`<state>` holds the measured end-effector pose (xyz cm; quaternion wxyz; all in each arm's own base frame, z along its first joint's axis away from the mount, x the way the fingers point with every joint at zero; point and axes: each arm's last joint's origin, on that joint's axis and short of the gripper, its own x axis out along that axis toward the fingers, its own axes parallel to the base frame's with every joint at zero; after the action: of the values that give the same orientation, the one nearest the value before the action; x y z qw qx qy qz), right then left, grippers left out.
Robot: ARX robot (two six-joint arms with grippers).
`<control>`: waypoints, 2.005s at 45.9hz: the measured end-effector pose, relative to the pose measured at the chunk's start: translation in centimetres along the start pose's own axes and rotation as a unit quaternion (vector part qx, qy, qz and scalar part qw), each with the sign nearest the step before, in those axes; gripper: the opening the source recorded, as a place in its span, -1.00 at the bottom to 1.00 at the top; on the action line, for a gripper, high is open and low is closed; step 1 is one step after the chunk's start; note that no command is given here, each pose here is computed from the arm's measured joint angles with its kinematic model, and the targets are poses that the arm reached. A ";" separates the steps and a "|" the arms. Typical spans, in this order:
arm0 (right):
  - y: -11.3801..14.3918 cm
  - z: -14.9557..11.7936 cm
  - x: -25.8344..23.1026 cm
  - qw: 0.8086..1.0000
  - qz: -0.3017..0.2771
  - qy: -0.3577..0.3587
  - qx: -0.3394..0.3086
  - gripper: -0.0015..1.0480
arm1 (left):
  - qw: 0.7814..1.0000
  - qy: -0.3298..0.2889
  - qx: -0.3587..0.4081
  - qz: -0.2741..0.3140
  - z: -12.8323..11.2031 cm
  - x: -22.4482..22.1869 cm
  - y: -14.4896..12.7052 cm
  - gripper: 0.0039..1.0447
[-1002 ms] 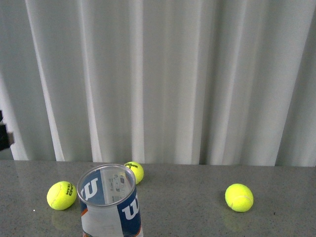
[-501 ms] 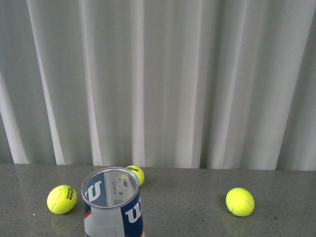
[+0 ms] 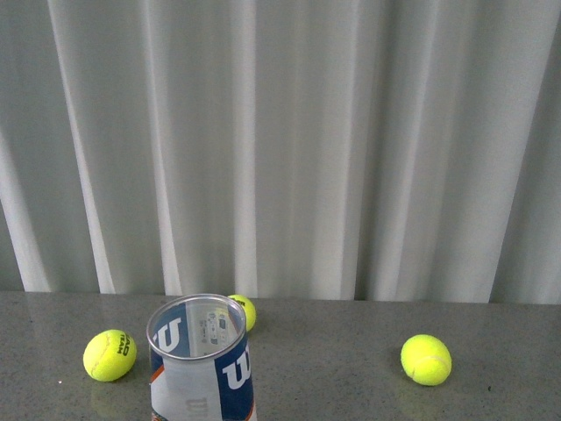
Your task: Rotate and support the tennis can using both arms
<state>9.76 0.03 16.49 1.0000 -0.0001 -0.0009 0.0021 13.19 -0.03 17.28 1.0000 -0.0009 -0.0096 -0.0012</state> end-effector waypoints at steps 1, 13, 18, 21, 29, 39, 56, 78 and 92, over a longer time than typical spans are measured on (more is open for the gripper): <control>0.0 0.0 0.0 1.000 0.000 0.000 0.000 0.87 | 1.000 0.000 0.000 0.000 0.0 -0.1 0.0 -0.93; 0.0 0.0 0.0 1.000 0.000 0.000 0.000 0.87 | 1.000 -0.004 0.000 0.000 0.2 -0.9 0.0 -0.93; 0.0 0.0 0.0 1.000 0.000 0.000 0.000 0.87 | 1.000 -0.003 0.000 0.000 0.2 -1.2 0.0 -0.93; 0.0 0.0 0.0 1.000 0.000 0.000 0.000 0.87 | 1.000 -0.005 0.000 0.000 0.3 -1.4 0.0 -0.93; 0.0 0.0 0.0 1.000 0.000 0.000 0.000 0.87 | 1.000 -0.004 0.000 0.000 0.3 -1.8 0.0 -0.93; 0.0 0.0 0.0 1.000 0.000 0.000 0.000 0.87 | 1.000 -0.004 0.000 0.000 0.2 -2.3 0.0 -0.93; 0.0 0.0 0.0 1.000 0.000 0.000 0.000 0.87 | 1.000 -0.001 0.000 0.000 0.0 -3.6 0.0 -0.93; 0.0 0.0 0.0 1.000 0.000 0.000 0.000 0.87 | 1.000 -0.001 0.000 0.000 0.0 -3.6 0.0 0.90; 0.0 0.0 0.0 1.000 0.000 0.000 0.000 0.87 | 1.000 -0.001 0.000 0.000 0.0 -3.6 0.0 0.88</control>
<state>9.76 0.03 16.49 1.0000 -0.0001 -0.0009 0.0019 9.63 -0.02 17.17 0.9999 -0.0011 -0.0110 -0.0012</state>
